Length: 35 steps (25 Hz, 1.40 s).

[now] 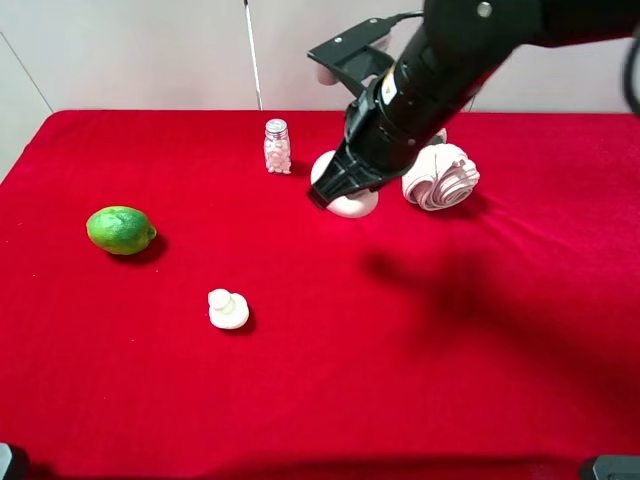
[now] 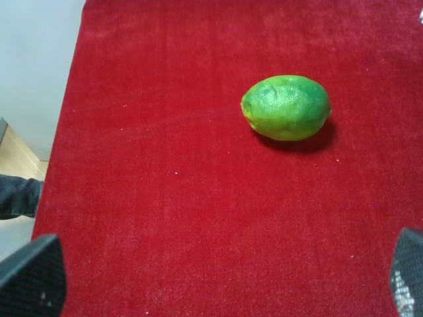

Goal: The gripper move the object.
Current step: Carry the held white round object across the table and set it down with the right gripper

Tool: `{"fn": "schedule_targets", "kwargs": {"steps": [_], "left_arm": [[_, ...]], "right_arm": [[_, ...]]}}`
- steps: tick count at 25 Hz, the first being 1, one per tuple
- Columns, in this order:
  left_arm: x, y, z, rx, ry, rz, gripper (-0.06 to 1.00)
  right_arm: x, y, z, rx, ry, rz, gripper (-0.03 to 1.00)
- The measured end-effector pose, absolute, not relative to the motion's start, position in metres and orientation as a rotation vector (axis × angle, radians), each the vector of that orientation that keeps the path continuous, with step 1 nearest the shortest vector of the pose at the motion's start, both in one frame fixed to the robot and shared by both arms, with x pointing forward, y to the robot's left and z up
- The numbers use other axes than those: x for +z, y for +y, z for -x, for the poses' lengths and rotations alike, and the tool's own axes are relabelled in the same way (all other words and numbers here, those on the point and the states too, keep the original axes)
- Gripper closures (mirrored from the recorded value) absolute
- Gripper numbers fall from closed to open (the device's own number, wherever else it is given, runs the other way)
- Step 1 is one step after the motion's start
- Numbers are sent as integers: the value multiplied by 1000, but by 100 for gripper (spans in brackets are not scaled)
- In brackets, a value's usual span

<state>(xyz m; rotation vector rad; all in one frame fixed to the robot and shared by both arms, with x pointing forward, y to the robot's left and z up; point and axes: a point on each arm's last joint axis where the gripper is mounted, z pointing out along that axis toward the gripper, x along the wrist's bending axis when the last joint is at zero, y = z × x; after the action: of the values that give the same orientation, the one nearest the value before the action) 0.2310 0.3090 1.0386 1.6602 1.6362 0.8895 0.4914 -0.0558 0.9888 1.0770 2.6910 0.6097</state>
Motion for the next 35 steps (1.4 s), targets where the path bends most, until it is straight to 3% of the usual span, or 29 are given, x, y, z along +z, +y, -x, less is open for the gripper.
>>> {"fn": "schedule_targets", "kwargs": {"steps": [17,35], "left_arm": [[1040,317,-231,992,1664,-1674,-3],[1040,317,-231,997,1662,-1672,-3]], "right_arm": [[981,24,-527,517,2824,-803,99],[941,53,-523,482,2918,-693,99]]}}
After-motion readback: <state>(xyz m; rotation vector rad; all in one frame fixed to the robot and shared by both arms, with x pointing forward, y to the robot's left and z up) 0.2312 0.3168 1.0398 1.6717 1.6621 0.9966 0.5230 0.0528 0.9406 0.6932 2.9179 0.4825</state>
